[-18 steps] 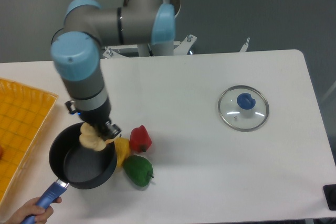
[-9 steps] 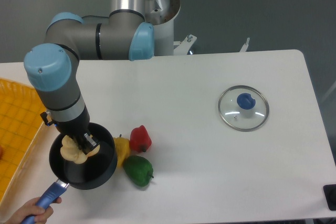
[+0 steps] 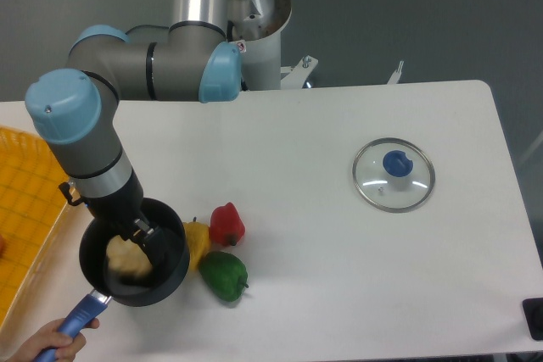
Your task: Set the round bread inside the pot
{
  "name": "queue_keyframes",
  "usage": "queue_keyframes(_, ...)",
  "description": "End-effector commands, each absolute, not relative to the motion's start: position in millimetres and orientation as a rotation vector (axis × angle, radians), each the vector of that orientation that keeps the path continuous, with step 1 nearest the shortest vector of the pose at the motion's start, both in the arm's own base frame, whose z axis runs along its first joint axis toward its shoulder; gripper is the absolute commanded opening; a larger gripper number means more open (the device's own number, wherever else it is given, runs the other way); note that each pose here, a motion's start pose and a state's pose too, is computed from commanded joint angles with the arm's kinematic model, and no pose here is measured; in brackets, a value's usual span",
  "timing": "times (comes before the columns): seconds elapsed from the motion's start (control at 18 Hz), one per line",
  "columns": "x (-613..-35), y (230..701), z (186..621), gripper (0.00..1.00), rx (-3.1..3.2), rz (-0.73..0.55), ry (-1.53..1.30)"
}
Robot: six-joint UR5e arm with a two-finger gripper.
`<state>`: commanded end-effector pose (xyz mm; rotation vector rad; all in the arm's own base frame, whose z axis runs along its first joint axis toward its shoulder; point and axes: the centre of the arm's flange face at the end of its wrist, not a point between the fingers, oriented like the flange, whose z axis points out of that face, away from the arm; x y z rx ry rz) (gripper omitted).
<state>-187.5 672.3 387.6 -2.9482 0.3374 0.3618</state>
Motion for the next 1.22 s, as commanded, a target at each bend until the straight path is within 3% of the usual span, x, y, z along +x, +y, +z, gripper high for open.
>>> queue_keyframes(0.28, -186, 667, 392, 1.0, -2.948, 0.368, 0.341)
queue_keyframes(0.61, -207, 637, 429, 1.0, -2.95, 0.383, 0.286)
queue_keyframes(0.94, -257, 583, 447, 1.0, -3.082, 0.278, 0.296)
queue_keyframes(1.22, -322, 531, 424, 1.0, -3.189, 0.152, 0.324)
